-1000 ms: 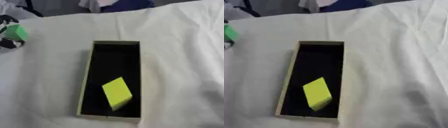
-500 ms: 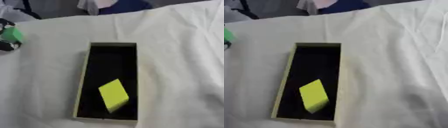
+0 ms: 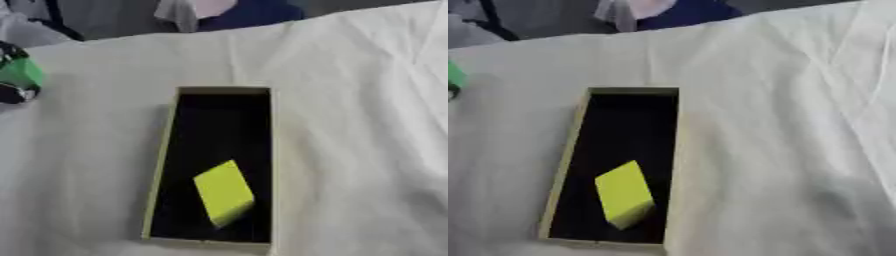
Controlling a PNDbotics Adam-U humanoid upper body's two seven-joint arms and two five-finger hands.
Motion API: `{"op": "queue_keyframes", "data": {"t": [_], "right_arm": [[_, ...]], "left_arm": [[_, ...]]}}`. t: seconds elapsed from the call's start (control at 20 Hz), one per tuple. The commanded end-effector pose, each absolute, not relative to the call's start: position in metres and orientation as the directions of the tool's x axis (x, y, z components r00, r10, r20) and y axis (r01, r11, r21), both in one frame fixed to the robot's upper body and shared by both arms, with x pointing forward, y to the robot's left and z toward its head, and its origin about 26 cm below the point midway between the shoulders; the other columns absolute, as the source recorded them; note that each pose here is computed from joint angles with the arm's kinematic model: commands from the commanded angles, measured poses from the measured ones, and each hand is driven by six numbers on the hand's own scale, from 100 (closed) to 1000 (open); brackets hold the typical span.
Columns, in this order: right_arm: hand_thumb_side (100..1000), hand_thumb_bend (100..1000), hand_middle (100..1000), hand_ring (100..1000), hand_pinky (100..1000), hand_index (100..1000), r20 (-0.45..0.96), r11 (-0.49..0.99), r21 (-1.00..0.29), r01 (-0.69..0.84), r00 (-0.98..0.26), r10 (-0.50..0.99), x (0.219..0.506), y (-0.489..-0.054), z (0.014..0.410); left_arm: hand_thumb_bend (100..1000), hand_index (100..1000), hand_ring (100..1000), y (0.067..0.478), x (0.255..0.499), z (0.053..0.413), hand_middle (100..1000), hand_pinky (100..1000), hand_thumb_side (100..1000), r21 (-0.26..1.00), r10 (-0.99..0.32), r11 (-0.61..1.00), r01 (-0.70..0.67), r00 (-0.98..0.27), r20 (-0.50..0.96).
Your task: Pick up objects on the table and place them in the box.
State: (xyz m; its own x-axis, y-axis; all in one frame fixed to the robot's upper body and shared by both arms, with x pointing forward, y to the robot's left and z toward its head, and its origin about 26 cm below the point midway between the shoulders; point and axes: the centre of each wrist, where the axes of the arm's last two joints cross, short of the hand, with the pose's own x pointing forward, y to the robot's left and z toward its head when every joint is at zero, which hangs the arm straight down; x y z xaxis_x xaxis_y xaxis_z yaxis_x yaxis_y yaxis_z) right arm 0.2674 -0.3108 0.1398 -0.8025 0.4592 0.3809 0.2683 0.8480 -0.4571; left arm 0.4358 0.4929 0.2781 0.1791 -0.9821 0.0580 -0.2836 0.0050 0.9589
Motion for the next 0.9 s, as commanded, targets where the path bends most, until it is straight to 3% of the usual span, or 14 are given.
{"op": "queue_keyframes", "data": {"t": [0.05, 0.9], "right_arm": [[774, 100, 535, 845, 834, 829, 0.371, 0.844, -0.461, 0.276, -0.804, 0.465, 0.266, -0.312, 0.143], [737, 100, 540, 843, 834, 829, 0.404, 0.86, -0.44, 0.259, -0.798, 0.447, 0.262, -0.319, 0.141]], "left_arm": [[423, 740, 495, 0.497, 0.433, 0.283, 597, 355, 100, 0.956, -0.984, 0.0, -0.295, 0.17, 0.052], [344, 730, 455, 0.471, 0.434, 0.31, 558, 315, 100, 0.916, -0.999, 0.023, -0.401, -0.035, 0.01]]}}
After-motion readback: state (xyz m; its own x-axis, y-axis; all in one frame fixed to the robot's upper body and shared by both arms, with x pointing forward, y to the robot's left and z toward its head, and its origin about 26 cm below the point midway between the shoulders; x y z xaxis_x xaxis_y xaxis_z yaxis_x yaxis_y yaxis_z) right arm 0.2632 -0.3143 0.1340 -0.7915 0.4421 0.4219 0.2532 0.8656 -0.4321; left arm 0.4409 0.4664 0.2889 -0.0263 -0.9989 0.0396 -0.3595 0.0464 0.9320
